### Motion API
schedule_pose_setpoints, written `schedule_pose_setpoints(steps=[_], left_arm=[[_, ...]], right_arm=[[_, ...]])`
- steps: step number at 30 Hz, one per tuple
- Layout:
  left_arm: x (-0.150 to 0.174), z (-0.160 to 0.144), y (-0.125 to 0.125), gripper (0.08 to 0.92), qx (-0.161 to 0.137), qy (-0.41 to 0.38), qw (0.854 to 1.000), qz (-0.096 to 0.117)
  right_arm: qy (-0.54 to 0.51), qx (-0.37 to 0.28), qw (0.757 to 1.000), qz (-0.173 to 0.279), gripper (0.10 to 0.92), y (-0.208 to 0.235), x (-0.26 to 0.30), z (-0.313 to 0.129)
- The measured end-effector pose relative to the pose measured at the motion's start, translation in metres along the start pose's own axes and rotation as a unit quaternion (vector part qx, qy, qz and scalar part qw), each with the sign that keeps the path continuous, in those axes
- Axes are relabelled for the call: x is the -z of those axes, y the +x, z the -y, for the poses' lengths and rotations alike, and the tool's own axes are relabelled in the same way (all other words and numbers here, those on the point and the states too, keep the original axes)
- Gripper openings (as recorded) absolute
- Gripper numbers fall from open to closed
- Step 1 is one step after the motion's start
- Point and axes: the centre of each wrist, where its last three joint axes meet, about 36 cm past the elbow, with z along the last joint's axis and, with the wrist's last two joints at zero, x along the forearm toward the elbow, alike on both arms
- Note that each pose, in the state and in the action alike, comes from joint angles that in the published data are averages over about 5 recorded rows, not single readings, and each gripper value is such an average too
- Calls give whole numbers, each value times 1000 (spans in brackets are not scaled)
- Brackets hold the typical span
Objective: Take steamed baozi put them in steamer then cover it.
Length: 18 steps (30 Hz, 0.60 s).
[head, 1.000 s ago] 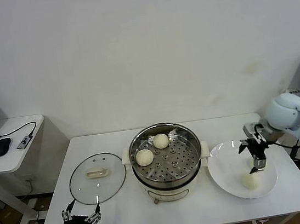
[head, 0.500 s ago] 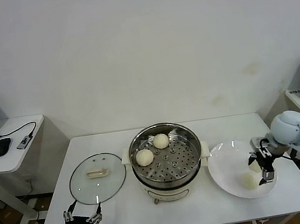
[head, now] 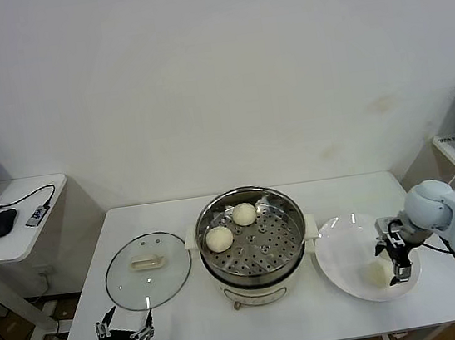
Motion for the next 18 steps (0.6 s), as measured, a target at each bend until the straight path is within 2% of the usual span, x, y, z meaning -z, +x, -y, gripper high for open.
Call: schedule_pose_setpoints(steps=[18], left_arm=[[-5, 4, -2, 823, -4, 3, 1000, -5]], right_arm=[[-2, -4, 1000, -1, 823, -17, 3, -1]])
